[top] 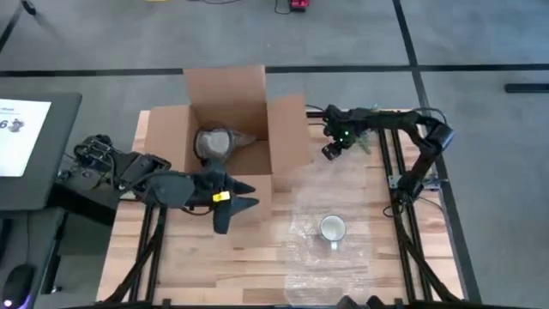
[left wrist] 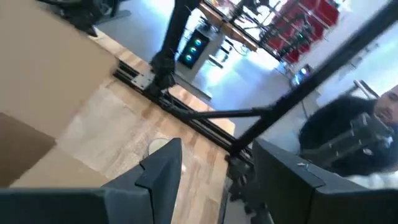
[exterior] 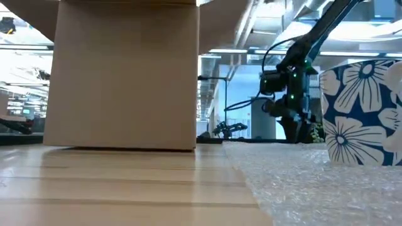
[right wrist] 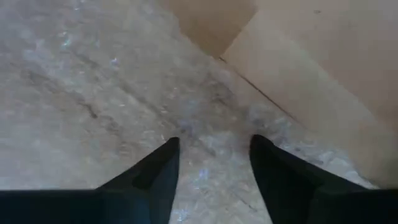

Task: Wrap mug
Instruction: Wrap the blue patterned mug with the bubble wrap

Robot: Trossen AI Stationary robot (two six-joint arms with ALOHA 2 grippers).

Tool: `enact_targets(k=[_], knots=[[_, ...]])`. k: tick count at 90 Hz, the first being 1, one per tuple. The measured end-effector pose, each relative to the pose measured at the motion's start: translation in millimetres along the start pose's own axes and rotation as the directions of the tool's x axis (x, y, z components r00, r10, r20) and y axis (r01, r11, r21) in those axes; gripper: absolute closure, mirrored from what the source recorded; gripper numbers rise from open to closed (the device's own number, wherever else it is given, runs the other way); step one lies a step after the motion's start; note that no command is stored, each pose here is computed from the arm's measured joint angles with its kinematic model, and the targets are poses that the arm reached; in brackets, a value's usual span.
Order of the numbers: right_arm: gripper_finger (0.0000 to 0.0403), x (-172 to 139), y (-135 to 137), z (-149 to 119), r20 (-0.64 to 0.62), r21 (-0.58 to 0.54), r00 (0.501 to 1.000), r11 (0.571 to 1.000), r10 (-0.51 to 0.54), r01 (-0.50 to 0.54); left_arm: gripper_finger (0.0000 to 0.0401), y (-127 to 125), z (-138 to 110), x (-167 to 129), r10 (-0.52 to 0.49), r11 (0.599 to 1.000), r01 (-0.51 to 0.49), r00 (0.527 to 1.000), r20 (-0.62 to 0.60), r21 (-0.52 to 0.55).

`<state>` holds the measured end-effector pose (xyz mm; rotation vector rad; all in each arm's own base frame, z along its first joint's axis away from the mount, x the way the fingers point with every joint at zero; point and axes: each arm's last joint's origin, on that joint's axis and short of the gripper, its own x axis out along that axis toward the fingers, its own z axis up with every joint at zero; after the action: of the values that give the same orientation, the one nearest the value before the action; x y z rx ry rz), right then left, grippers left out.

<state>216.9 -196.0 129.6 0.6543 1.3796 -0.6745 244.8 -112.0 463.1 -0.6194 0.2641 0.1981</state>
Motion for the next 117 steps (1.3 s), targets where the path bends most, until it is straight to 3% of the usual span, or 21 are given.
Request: enact_targets(k=[17,21,44,64,98,117], knots=[[0.0376,-11.6,9.8,-3.6,0.038,-0.039,0.999,0.999,0.002,-0.001,0.0226,1.0,0.5,0.6,0.007,1.0,-0.007,1.0,0.001,0.002],[0.0391,-18.6,12.4,-8.8,0.031,-0.048,1.0,0.999,-0.003,0.005,0.0226,1.4,0.1,0.6,0.01,1.0,-0.01,1.0,-0.002,0.01],[0.0401,-94.1,37.9,-50.0,0.185,-0.007,0.983,1.0,-0.007,0.009,0.0226,2.4,-0.7,0.5,0.02,0.996,-0.019,1.0,-0.009,0.082],[0.0402,-151.7,81.4,-111.4,0.372,0.026,0.915,0.983,0.159,-0.181,0.0226,4.1,-1.5,0.4,0.048,0.985,-0.047,0.999,-0.002,0.168],[0.0403,-200.0,146.1,-218.1,0.503,-0.039,0.736,0.862,0.453,-0.505,0.0226,9.1,-12.2,-2.3,0.084,0.933,-0.04,0.99,-0.109,0.358],[0.0403,-218.3,173.3,-248.5,0.484,-0.039,0.726,0.841,0.489,-0.54,0.0226,8.2,-14.8,-3.7,0.07,0.899,-0.001,0.987,-0.142,0.437]])
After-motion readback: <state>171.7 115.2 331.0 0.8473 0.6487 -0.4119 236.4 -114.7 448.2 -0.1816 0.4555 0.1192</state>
